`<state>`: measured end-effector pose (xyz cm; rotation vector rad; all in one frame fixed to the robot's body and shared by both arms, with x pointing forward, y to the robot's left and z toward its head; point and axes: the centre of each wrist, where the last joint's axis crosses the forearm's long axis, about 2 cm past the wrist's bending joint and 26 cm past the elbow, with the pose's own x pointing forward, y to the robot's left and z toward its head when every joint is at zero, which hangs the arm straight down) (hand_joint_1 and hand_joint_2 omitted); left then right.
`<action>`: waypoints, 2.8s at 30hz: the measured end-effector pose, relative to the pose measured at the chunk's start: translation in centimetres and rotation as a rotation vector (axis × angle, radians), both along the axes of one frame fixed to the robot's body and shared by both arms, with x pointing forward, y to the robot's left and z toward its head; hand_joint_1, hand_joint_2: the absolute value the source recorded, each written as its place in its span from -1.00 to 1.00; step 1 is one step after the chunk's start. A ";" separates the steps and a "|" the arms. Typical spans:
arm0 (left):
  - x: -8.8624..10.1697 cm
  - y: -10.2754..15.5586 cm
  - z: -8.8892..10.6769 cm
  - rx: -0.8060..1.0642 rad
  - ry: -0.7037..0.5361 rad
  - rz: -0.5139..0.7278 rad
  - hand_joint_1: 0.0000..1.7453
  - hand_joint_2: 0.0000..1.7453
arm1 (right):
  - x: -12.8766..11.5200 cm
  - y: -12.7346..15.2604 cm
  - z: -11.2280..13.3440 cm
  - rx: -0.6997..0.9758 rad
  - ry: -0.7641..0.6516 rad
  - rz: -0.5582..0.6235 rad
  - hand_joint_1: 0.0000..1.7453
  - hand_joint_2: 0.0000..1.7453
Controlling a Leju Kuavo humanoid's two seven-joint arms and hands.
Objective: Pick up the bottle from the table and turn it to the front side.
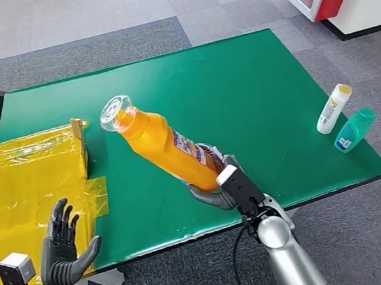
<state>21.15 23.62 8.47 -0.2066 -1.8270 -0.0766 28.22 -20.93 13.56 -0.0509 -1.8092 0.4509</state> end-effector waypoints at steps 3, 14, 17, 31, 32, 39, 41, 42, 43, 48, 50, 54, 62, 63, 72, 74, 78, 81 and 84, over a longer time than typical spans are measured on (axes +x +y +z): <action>0.5 -0.1 0.4 -0.047 -0.004 -0.018 -1.00 1.00 | -0.2 0.4 -0.3 0.009 -0.008 0.019 1.00 1.00; 5.8 -3.2 5.6 -0.169 -0.121 -0.292 -1.00 1.00 | -1.3 5.4 -3.9 -0.185 -0.036 0.108 1.00 1.00; 6.6 -3.8 6.5 -0.167 -0.156 -0.378 -1.00 1.00 | -1.6 6.3 -4.4 -0.211 -0.036 0.140 1.00 1.00; 7.2 -4.3 5.4 -0.103 -0.125 -0.563 -1.00 1.00 | -2.1 8.3 -4.8 -0.278 -0.075 0.210 1.00 1.00; 7.2 -4.2 5.3 -0.099 -0.121 -0.567 -0.99 1.00 | -2.1 8.4 -4.8 -0.279 -0.075 0.213 1.00 1.00; 7.1 -4.2 4.9 -0.079 -0.103 -0.564 1.00 1.00 | -2.1 8.5 -4.8 -0.278 -0.077 0.212 -0.98 1.00; 7.1 -4.3 4.9 -0.061 -0.098 -0.553 1.00 1.00 | -2.2 8.5 -4.7 -0.278 -0.078 0.214 -1.00 1.00; 7.1 -4.3 4.9 -0.048 -0.096 -0.547 1.00 1.00 | -2.2 8.6 -4.7 -0.277 -0.080 0.215 -1.00 1.00; 7.1 -4.4 4.9 -0.033 -0.093 -0.539 1.00 1.00 | -2.2 8.6 -4.6 -0.275 -0.082 0.215 -1.00 1.00; 7.1 -4.4 5.1 0.010 -0.097 -0.523 1.00 1.00 | -2.1 8.5 -4.2 -0.269 -0.092 0.203 -1.00 1.00; 7.0 -4.3 5.4 0.019 -0.109 -0.524 1.00 1.00 | -2.1 8.5 -4.0 -0.266 -0.093 0.198 -1.00 1.00; 7.0 -3.6 6.2 0.129 -0.137 -0.474 1.00 1.00 | -2.1 8.0 -3.9 -0.257 -0.089 0.173 -1.00 1.00; 7.0 -1.8 8.7 0.575 -0.206 -0.243 1.00 1.00 | -2.2 5.9 -3.8 -0.242 -0.078 0.072 -1.00 1.00; 7.0 -1.6 9.0 0.655 -0.203 -0.208 1.00 1.00 | -2.3 5.6 -3.8 -0.240 -0.076 0.061 -1.00 1.00; 9.7 1.3 12.4 1.434 -0.102 0.051 1.00 1.00 | -2.4 1.1 -3.3 -0.205 -0.053 -0.086 -1.00 1.00; 10.5 2.0 12.5 1.554 -0.073 0.048 1.00 1.00 | -2.3 0.5 -3.3 -0.205 -0.053 -0.097 -1.00 1.00; 11.7 3.0 11.1 1.717 -0.013 0.021 1.00 1.00 | -2.3 0.0 -3.4 -0.204 -0.052 -0.104 -1.00 1.00; 12.1 3.4 9.9 1.791 0.020 0.006 1.00 1.00 | -2.2 -0.2 -3.4 -0.204 -0.051 -0.108 -1.00 1.00; 12.4 3.6 8.8 1.861 0.051 -0.022 1.00 1.00 | -2.2 -0.2 -3.4 -0.202 -0.050 -0.105 -1.00 1.00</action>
